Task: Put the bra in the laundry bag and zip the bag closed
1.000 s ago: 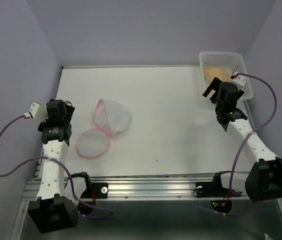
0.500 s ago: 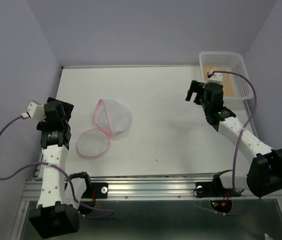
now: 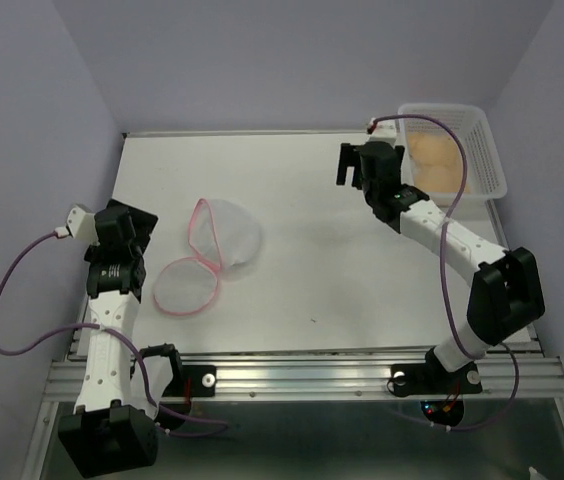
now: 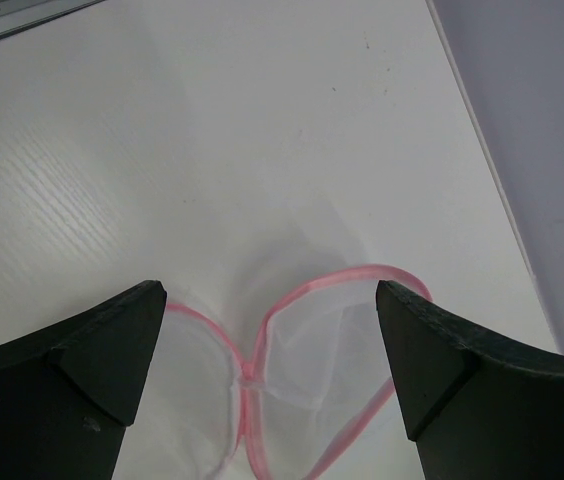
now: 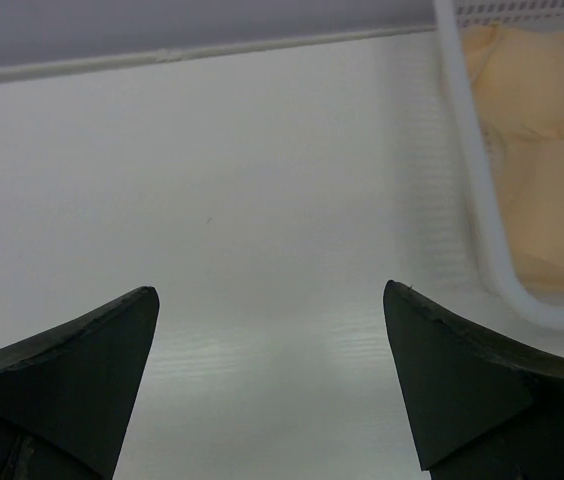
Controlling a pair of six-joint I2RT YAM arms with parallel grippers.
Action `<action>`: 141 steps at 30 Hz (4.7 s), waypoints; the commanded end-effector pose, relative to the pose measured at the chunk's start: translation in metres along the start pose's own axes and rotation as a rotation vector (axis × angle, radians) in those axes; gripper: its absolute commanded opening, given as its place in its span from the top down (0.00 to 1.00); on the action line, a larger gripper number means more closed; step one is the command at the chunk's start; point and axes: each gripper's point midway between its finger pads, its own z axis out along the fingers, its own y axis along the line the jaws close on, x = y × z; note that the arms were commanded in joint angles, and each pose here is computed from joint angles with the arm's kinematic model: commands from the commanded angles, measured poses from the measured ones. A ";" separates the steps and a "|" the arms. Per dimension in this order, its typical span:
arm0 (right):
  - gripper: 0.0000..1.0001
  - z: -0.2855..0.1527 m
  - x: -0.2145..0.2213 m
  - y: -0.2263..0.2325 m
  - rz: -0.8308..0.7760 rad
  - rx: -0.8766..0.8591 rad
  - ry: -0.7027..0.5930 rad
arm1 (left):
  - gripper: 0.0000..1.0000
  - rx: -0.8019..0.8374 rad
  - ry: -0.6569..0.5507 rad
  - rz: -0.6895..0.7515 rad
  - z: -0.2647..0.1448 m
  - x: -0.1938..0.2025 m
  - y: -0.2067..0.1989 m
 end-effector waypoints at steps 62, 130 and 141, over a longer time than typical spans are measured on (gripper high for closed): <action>0.99 0.146 -0.117 -0.238 0.529 0.282 -0.452 | 0.01 0.305 -0.056 0.158 0.032 -0.013 -0.134; 0.00 0.098 0.033 0.000 -0.256 -0.174 0.102 | 0.01 0.539 0.205 0.412 0.006 0.113 -0.205; 0.06 0.158 0.055 0.034 -0.336 -0.021 0.179 | 0.01 0.515 0.246 0.424 0.010 0.126 -0.192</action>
